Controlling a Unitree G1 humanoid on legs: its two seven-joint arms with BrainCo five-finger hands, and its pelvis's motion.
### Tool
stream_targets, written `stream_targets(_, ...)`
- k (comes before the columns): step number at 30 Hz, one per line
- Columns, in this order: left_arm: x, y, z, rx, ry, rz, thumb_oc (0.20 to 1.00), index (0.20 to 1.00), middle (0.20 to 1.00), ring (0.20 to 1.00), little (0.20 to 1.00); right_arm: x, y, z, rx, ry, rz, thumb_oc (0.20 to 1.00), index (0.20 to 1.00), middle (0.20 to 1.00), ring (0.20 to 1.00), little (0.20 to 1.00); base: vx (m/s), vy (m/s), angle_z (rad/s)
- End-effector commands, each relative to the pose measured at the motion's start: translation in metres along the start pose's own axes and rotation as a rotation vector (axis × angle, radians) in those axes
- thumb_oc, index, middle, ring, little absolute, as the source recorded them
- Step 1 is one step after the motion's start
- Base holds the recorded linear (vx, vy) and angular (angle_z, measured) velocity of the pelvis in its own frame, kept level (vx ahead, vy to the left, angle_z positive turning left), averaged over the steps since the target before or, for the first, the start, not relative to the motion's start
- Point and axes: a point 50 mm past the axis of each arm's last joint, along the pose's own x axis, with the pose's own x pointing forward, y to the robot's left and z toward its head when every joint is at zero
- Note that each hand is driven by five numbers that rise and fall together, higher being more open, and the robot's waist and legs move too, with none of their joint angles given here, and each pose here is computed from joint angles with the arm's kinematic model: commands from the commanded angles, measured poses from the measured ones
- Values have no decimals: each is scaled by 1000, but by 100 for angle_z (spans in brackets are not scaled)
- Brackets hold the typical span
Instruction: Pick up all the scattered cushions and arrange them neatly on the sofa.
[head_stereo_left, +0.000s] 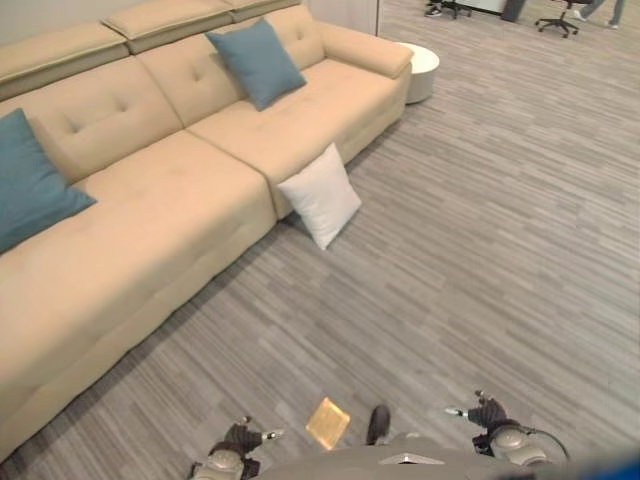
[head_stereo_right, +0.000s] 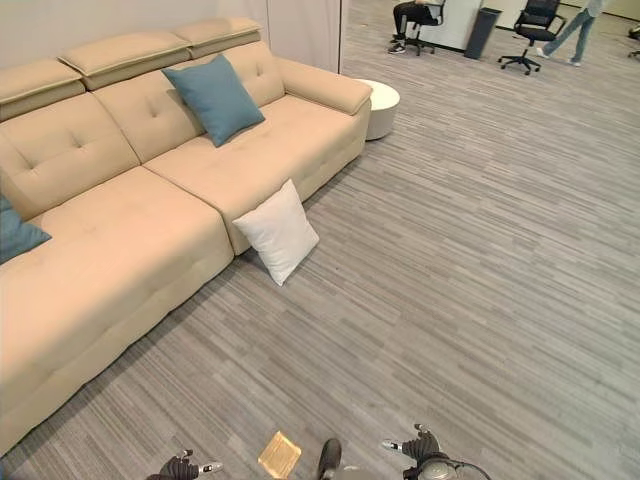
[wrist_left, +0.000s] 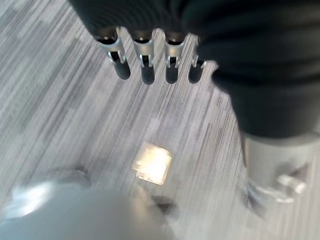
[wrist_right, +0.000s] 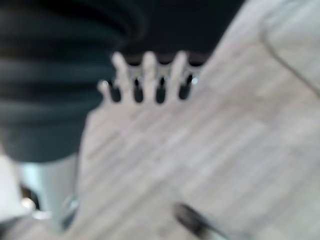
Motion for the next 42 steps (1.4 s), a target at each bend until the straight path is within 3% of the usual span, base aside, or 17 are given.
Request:
stream_targets(1, 5, 5, 36, 40, -101, 9, 1000, 1000, 1000, 1000, 1000, 7, -19, 24, 17, -75, -51, 1000, 1000, 1000, 1000, 1000, 176, -149, -14)
stream_targets(9, 5, -3, 40, 60, -113, -9, 1000, 1000, 1000, 1000, 1000, 6, -22, 16, 13, -48, -65, 1000, 1000, 1000, 1000, 1000, 215, -33, -1)
stream_targets(17, 3, 7, 9, 17, -7, 11, 1000, 1000, 1000, 1000, 1000, 4, -9, 13, -8, -32, -17, 1000, 1000, 1000, 1000, 1000, 297, 88, -45)
stream_targets(42, 6, 2, 44, -58, -122, 8, 1000, 1000, 1000, 1000, 1000, 5, -13, 9, 23, -13, -31, 1000, 1000, 1000, 1000, 1000, 260, -135, 12)
